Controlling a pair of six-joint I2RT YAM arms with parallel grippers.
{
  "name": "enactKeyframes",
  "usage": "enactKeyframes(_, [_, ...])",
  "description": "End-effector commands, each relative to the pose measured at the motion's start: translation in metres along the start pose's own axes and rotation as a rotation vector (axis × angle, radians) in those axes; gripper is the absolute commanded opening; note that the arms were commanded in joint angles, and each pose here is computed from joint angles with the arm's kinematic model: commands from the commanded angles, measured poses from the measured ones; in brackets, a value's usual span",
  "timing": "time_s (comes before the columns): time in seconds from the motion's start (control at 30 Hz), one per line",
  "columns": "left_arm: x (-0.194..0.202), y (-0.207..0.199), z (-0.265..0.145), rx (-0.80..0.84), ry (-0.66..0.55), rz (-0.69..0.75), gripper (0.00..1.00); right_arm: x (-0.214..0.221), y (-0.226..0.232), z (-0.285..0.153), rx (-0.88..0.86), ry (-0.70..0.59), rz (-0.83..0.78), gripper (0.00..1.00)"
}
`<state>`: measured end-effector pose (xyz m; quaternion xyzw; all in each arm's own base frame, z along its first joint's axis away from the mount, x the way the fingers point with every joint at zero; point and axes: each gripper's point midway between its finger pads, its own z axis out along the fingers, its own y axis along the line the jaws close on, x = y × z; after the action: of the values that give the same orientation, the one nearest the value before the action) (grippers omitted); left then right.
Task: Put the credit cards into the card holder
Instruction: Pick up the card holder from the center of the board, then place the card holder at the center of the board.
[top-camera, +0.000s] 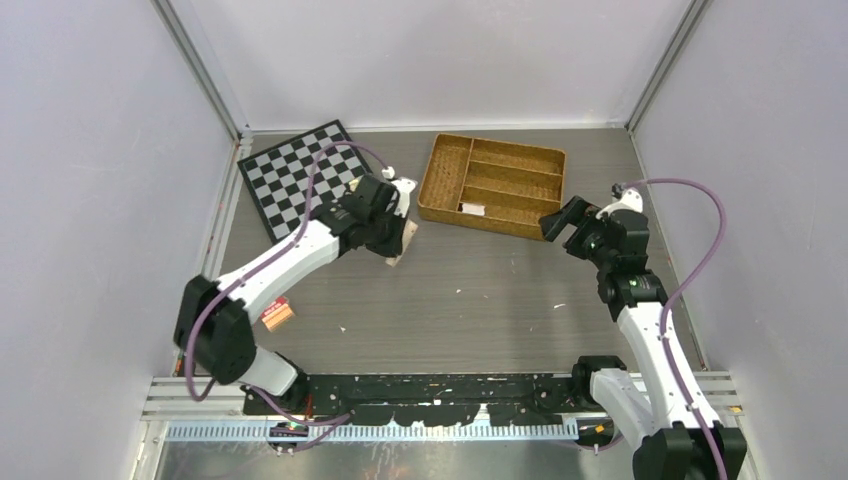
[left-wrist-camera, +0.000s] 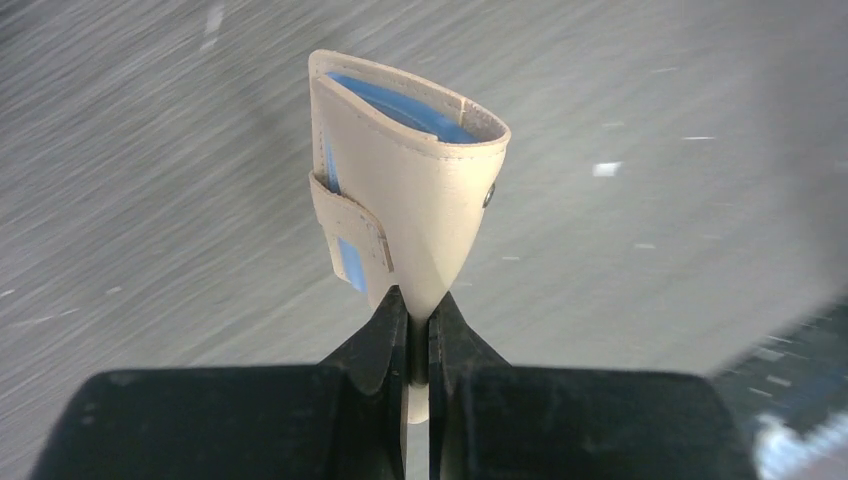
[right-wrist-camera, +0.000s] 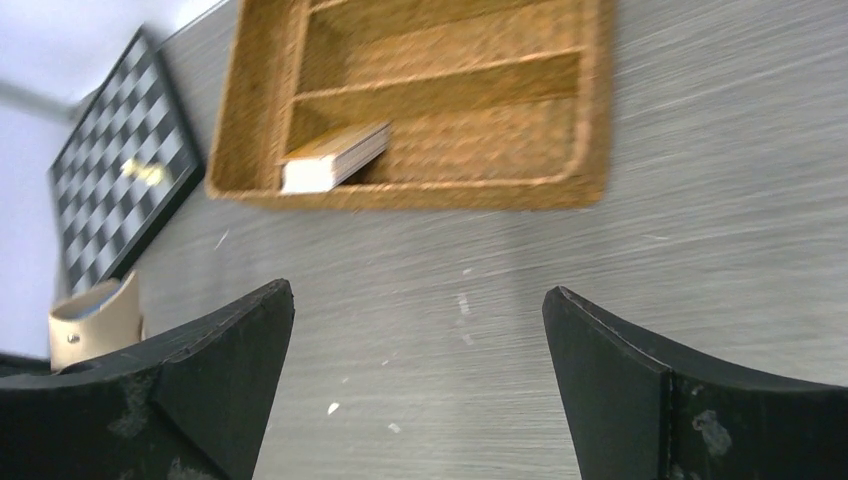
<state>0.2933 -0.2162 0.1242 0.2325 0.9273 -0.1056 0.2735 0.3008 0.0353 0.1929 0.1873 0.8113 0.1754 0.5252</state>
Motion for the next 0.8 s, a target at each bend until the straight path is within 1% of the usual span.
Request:
enactKeyframes(0.0, [-0.016, -0.073, -0.036, 0.401, -0.092, -0.104, 0.00, -0.006, 0.070, -0.008, -0.359, 0.081, -0.026, 1.00])
enactKeyframes(0.07, [-0.013, -0.094, -0.045, 0.532, -0.088, -0.142, 0.00, 0.001, 0.084, -0.012, -0.437, 0.133, 0.016, 1.00])
enactKeyframes(0.1, [-0.016, -0.105, -0.049, 0.603, -0.098, -0.162, 0.00, 0.006, 0.086, -0.013, -0.455, 0.157, 0.040, 1.00])
enactKeyframes(0.17, [-0.010, -0.126, -0.054, 0.744, -0.062, -0.243, 0.00, 0.014, 0.090, -0.016, -0.481, 0.196, 0.078, 1.00])
enactKeyframes(0.2, [-0.014, -0.134, -0.055, 0.810, -0.082, -0.276, 0.00, 0.019, 0.089, -0.017, -0.483, 0.213, 0.089, 1.00])
enactKeyframes(0.27, [-0.009, -0.144, -0.052, 0.889, -0.069, -0.344, 0.00, 0.027, 0.082, -0.018, -0.443, 0.234, 0.097, 1.00])
enactKeyframes(0.33, [0.000, -0.149, -0.044, 0.916, -0.049, -0.388, 0.01, 0.032, 0.071, -0.019, -0.383, 0.251, 0.096, 1.00])
enactKeyframes(0.43, [0.023, -0.147, -0.022, 0.889, 0.009, -0.434, 0.05, 0.031, 0.066, -0.022, -0.337, 0.256, 0.095, 1.00])
enactKeyframes(0.57, [0.053, -0.135, 0.010, 0.795, 0.046, -0.457, 0.21, 0.033, 0.058, -0.023, -0.283, 0.277, 0.079, 1.00])
enactKeyframes(0.63, [0.067, -0.125, 0.023, 0.715, 0.067, -0.440, 0.27, 0.039, 0.056, -0.024, -0.249, 0.298, 0.053, 1.00])
enactKeyframes(0.7, [0.077, -0.110, 0.032, 0.612, 0.075, -0.424, 0.35, 0.046, 0.055, -0.024, -0.224, 0.317, 0.031, 0.99])
enactKeyframes(0.77, [0.088, -0.095, 0.037, 0.507, 0.087, -0.409, 0.48, 0.054, 0.056, -0.025, -0.204, 0.336, 0.008, 0.99])
